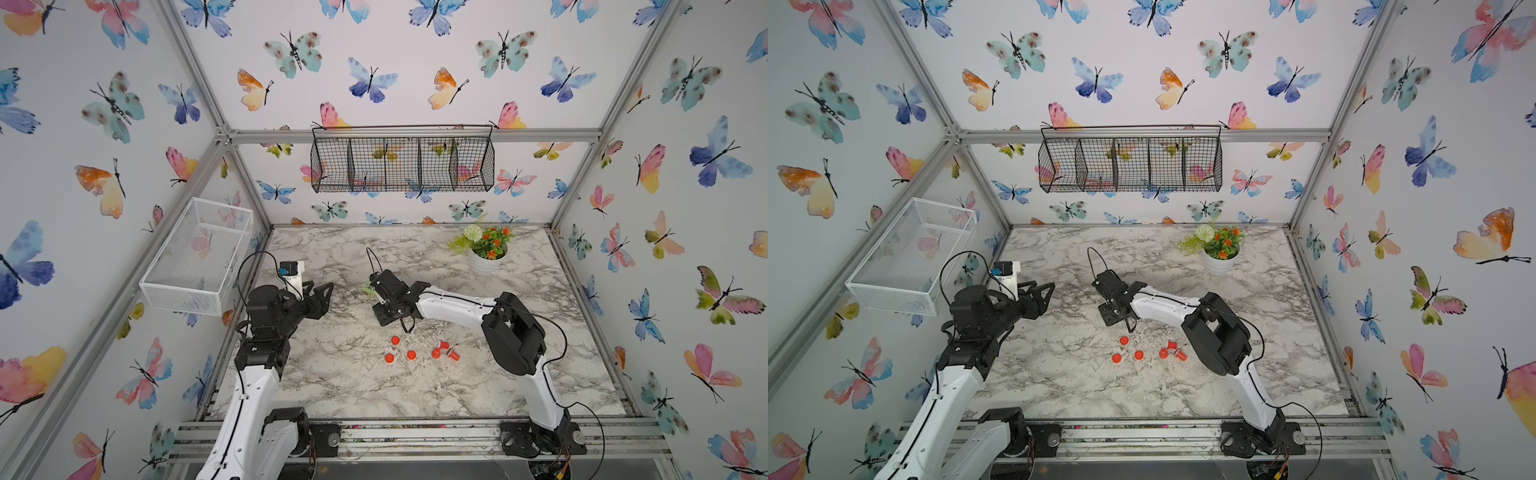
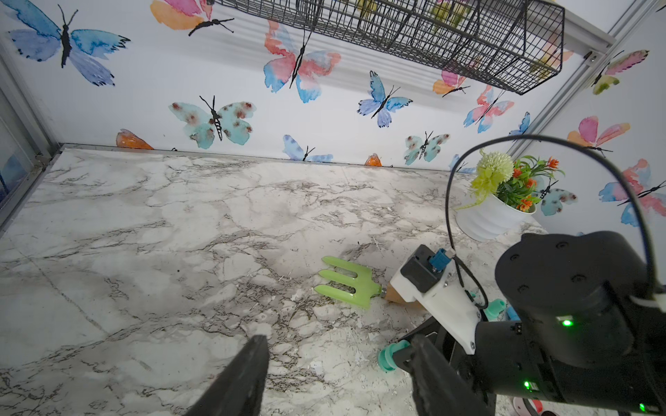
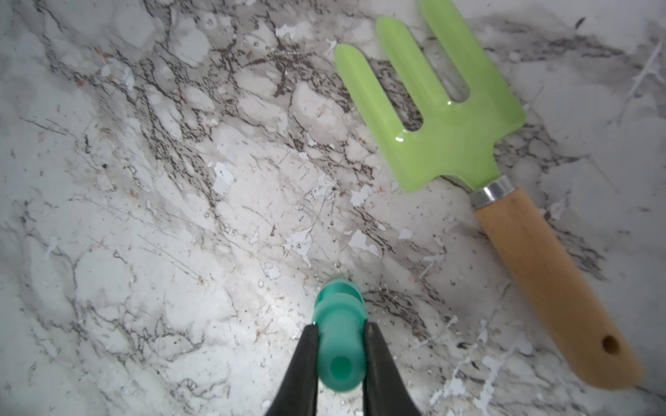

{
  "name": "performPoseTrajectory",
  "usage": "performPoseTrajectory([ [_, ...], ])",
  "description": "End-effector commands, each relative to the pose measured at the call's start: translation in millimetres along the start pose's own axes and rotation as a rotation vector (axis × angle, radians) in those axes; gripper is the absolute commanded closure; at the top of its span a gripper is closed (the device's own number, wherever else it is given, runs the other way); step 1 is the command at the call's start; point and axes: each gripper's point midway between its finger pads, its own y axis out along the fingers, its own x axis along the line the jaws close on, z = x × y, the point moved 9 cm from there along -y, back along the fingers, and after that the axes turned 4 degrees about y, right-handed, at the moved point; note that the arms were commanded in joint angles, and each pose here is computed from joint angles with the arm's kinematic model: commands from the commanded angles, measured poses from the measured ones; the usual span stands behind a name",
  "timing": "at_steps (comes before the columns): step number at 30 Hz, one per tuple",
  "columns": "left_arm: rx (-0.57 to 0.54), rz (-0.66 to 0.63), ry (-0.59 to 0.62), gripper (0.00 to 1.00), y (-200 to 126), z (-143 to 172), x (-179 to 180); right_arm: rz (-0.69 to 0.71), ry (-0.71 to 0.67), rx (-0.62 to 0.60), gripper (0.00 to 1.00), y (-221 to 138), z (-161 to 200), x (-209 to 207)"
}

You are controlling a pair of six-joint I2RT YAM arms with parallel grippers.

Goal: Close the stamp cap
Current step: Close the cover of the stamp.

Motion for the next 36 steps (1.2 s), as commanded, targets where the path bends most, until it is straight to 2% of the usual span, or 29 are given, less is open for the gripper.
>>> performPoseTrajectory([
  [1, -0.021, 0.012, 0.004, 0.36, -1, -6, -1, 0.007, -0.008, -0.009, 0.9, 6, -2, 3],
  [11, -0.021, 0.012, 0.002, 0.36, -1, -6, 0, 0.006, -0.01, 0.034, 0.9, 19, 9, 2],
  [27, -0.016, 0.015, -0.002, 0.36, 0, -6, 0, 0.006, -0.02, 0.055, 0.9, 12, 9, 2],
  [36, -0.015, 0.016, -0.004, 0.36, 0, -6, 0, 0.028, -0.033, 0.153, 0.9, 31, 30, -3],
])
